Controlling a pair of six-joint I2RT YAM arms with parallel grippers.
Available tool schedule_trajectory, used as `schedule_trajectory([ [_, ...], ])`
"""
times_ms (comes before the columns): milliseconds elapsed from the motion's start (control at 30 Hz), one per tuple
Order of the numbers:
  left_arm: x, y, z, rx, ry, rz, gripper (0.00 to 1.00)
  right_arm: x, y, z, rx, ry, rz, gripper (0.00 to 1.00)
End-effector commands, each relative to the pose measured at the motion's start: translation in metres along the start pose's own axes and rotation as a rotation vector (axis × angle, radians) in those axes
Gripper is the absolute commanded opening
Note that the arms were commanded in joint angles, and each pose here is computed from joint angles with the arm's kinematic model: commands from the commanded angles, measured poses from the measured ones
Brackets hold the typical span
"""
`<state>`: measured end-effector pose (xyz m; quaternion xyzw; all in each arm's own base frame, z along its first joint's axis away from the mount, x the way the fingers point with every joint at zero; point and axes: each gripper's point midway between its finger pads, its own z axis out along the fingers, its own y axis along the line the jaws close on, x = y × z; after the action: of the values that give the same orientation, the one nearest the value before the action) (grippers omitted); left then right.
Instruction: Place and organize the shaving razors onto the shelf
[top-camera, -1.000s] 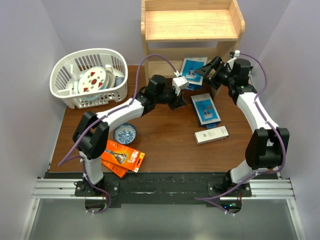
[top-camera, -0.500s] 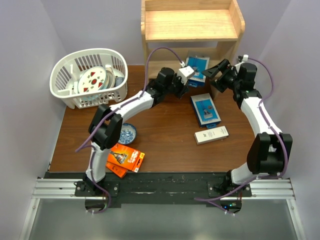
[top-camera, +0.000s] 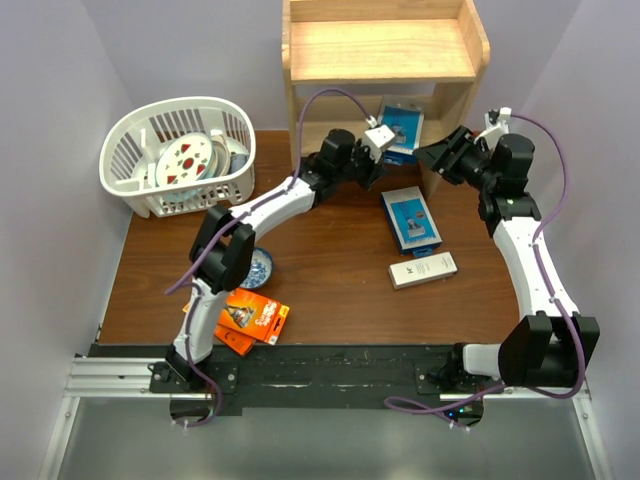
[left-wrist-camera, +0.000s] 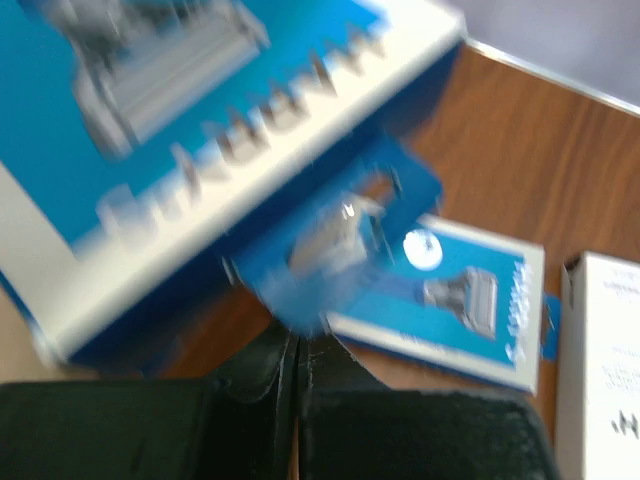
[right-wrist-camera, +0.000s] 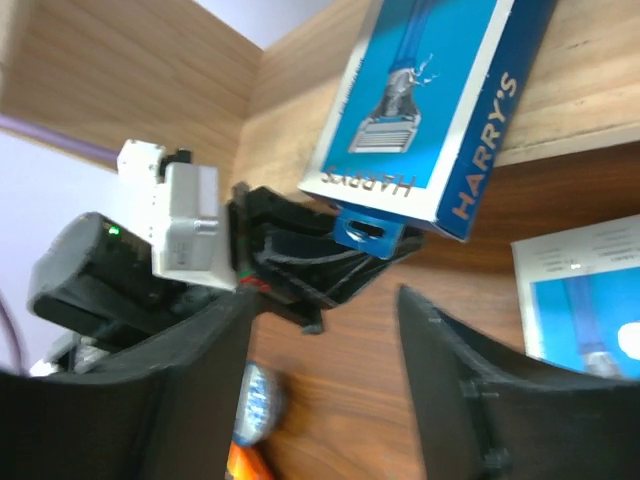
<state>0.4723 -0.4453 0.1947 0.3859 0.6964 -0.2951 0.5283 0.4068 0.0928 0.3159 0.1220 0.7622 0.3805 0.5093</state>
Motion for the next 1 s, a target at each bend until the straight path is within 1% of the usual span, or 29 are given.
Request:
schedule_trajectory([
  [0,-0.045,-0.011,-0.061,0.026,-0.063,0.038,0.02,0.004,-0.003,0.001,-0.023,0.023,-0.099,0.56],
  [33,-0.023,-0.019,-0.071,0.060,-0.021,0.018,0.06,0.005,-0.004,0.003,-0.023,0.026,-0.081,0.57],
  [67,-0.021,-0.026,-0.083,0.085,-0.015,0.007,0.10,0.008,-0.005,0.004,-0.024,0.035,-0.056,0.59],
  [100,-0.037,-0.031,-0.105,0.109,-0.045,0.014,0.13,0.012,-0.008,0.006,-0.021,0.048,-0.001,0.62],
  [133,-0.019,-0.049,-0.116,0.192,-0.013,-0.003,0.18,0.016,-0.006,0.008,-0.032,0.057,0.029,0.63],
  [200,-0.019,-0.066,-0.145,0.237,0.008,0.018,0.20,0.022,-0.010,0.011,-0.025,0.074,0.095,0.60],
  [233,-0.001,-0.075,-0.154,0.270,0.043,0.007,0.20,0.026,-0.016,0.015,-0.013,0.085,0.119,0.58],
  [333,0.015,-0.083,-0.182,0.262,0.090,0.041,0.21,0.034,-0.027,0.026,0.004,0.114,0.190,0.55],
  [367,0.017,-0.086,-0.192,0.257,0.103,0.044,0.21,0.031,-0.023,0.030,-0.027,0.106,0.215,0.54],
  [400,0.028,-0.086,-0.196,0.252,0.129,0.034,0.22,0.032,-0.023,0.033,-0.034,0.109,0.234,0.53],
  [500,0.045,-0.090,-0.204,0.255,0.166,0.027,0.23,0.030,-0.026,0.044,-0.052,0.106,0.275,0.52],
  [600,0.053,-0.089,-0.205,0.248,0.168,0.029,0.24,0.032,-0.028,0.052,-0.071,0.114,0.323,0.50],
  [767,0.057,-0.081,-0.198,0.223,0.173,0.050,0.24,0.038,-0.033,0.061,-0.074,0.135,0.400,0.47],
  [967,0.057,-0.073,-0.189,0.211,0.185,0.073,0.24,0.039,-0.032,0.067,-0.083,0.129,0.443,0.45],
])
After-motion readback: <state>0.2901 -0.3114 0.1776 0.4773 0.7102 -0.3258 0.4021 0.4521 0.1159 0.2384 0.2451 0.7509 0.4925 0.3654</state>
